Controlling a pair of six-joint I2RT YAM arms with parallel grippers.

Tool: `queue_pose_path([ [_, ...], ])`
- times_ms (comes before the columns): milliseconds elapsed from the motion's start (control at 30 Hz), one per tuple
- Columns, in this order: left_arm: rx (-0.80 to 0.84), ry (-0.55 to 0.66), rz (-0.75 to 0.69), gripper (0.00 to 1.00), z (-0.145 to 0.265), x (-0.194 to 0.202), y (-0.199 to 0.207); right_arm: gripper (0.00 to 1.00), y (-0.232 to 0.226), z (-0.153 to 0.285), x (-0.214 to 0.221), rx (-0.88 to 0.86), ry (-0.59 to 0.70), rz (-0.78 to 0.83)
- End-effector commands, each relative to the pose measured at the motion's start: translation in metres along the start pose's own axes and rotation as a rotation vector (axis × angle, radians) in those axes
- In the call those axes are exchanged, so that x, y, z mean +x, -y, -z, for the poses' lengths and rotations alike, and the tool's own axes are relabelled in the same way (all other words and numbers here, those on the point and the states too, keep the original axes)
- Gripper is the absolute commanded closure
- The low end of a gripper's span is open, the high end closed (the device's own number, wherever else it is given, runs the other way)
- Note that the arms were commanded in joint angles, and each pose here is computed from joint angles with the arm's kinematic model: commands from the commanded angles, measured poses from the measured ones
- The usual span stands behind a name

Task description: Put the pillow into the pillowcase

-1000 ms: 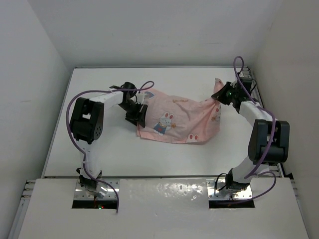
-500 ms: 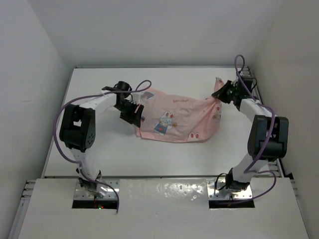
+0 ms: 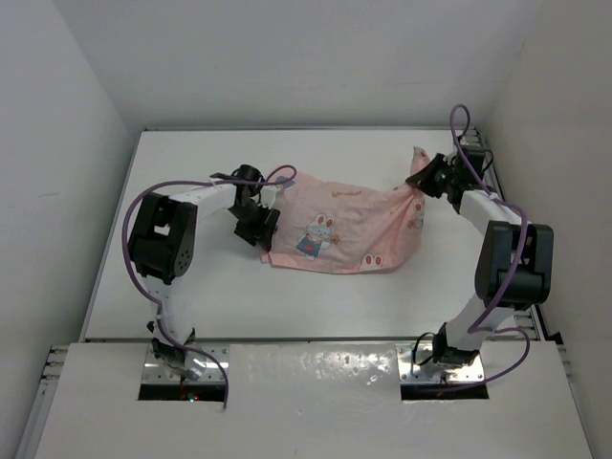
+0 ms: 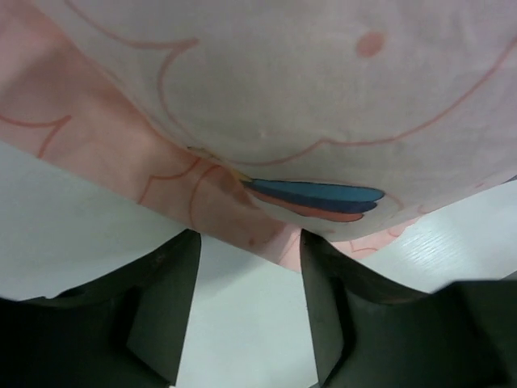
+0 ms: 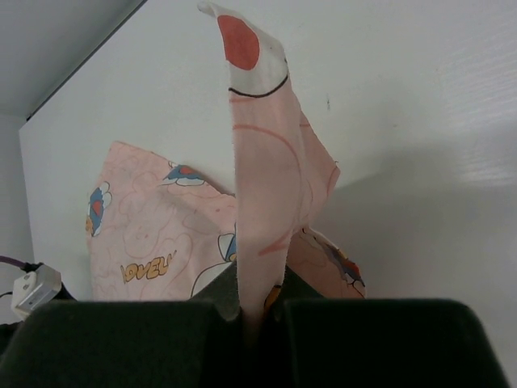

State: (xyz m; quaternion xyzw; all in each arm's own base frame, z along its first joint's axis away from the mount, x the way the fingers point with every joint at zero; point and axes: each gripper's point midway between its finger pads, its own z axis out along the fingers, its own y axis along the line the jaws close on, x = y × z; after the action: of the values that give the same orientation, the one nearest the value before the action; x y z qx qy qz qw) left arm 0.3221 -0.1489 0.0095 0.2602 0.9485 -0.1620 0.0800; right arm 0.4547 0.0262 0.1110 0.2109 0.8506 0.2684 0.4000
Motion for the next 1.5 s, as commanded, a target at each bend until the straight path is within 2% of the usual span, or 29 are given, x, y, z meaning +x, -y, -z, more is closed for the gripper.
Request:
queue_pose_path([
  [0,-0.031,0.014,-0.003,0.48,-0.012,-0.007,-0.002,1.0,-0.022,0.009,-0.02,-0.064,0.067,0.037],
  [67,0.022,0.026,0.023,0.45,-0.013,-0.008,0.004,1.0,-0.024,0.01,-0.022,-0.067,0.069,0.042],
  [167,0.103,0.042,0.025,0.47,-0.017,-0.014,0.019,1.0,-0.022,0.008,-0.021,-0.062,0.065,0.035],
  [233,0.122,0.045,0.021,0.68,-0.024,-0.017,0.024,1.0,-0.018,0.005,-0.019,-0.05,0.059,0.02],
  [267,0.137,0.044,0.017,0.86,-0.027,-0.017,0.028,1.0,-0.015,0.004,-0.016,-0.04,0.051,0.004],
  [300,0.137,0.047,0.02,1.0,-0.029,-0.02,0.028,1.0,-0.014,0.002,-0.014,-0.033,0.043,-0.004],
  [367,0.147,0.037,0.038,1.0,-0.03,-0.02,0.022,1.0,-0.005,-0.003,-0.015,0.011,0.031,-0.024],
  [433,0.133,0.074,0.053,1.0,-0.012,-0.034,0.01,1.0,0.003,-0.011,-0.027,0.065,0.043,-0.016],
  [533,-0.021,0.193,0.073,1.0,0.037,-0.056,-0.038,1.0,0.013,-0.031,-0.048,0.152,0.015,-0.011],
  [567,-0.066,0.223,0.069,1.0,0.05,-0.059,-0.051,0.96,0.019,-0.045,-0.053,0.179,-0.014,-0.016],
  [600,-0.106,0.268,0.046,1.0,0.067,-0.065,-0.054,0.84,0.02,-0.053,-0.054,0.182,-0.039,-0.02],
  [633,-0.123,0.273,0.032,1.0,0.071,-0.063,-0.055,0.64,0.018,-0.056,-0.056,0.17,-0.042,-0.003],
  [667,-0.114,0.269,0.01,1.0,0.07,-0.058,-0.05,0.25,0.021,-0.058,-0.046,0.176,-0.084,-0.002],
  [700,-0.103,0.264,0.002,1.0,0.07,-0.054,-0.045,0.08,0.029,-0.059,-0.034,0.205,-0.127,-0.007],
  [733,-0.085,0.267,-0.018,1.0,0.071,-0.053,-0.036,0.01,0.039,-0.055,-0.023,0.241,-0.164,0.01],
  [800,-0.078,0.251,-0.035,1.0,0.066,-0.044,-0.029,0.01,0.06,-0.037,-0.005,0.344,-0.192,0.025],
  [833,-0.088,0.247,-0.039,1.0,0.064,-0.042,-0.029,0.01,0.08,-0.026,0.021,0.396,-0.235,0.028],
  [933,-0.111,0.228,-0.023,1.0,0.06,-0.034,-0.037,0.01,0.104,0.008,0.045,0.462,-0.231,0.017],
  [1000,-0.106,0.209,-0.013,1.0,0.059,-0.029,-0.037,0.01,0.104,0.031,0.045,0.483,-0.191,0.014],
  [1100,-0.076,0.207,-0.012,1.0,0.06,-0.025,-0.031,0.02,0.123,0.066,0.082,0.587,-0.196,-0.03],
  [1167,-0.073,0.203,-0.009,1.0,0.06,-0.022,-0.028,0.03,0.131,0.079,0.094,0.638,-0.181,-0.044],
  [1400,-0.055,0.197,-0.004,1.0,0.064,-0.019,-0.022,0.05,0.148,0.102,0.16,0.728,-0.284,-0.158],
  [1467,-0.07,0.197,-0.014,1.0,0.069,-0.017,-0.022,0.02,0.152,0.107,0.154,0.729,-0.24,-0.168],
])
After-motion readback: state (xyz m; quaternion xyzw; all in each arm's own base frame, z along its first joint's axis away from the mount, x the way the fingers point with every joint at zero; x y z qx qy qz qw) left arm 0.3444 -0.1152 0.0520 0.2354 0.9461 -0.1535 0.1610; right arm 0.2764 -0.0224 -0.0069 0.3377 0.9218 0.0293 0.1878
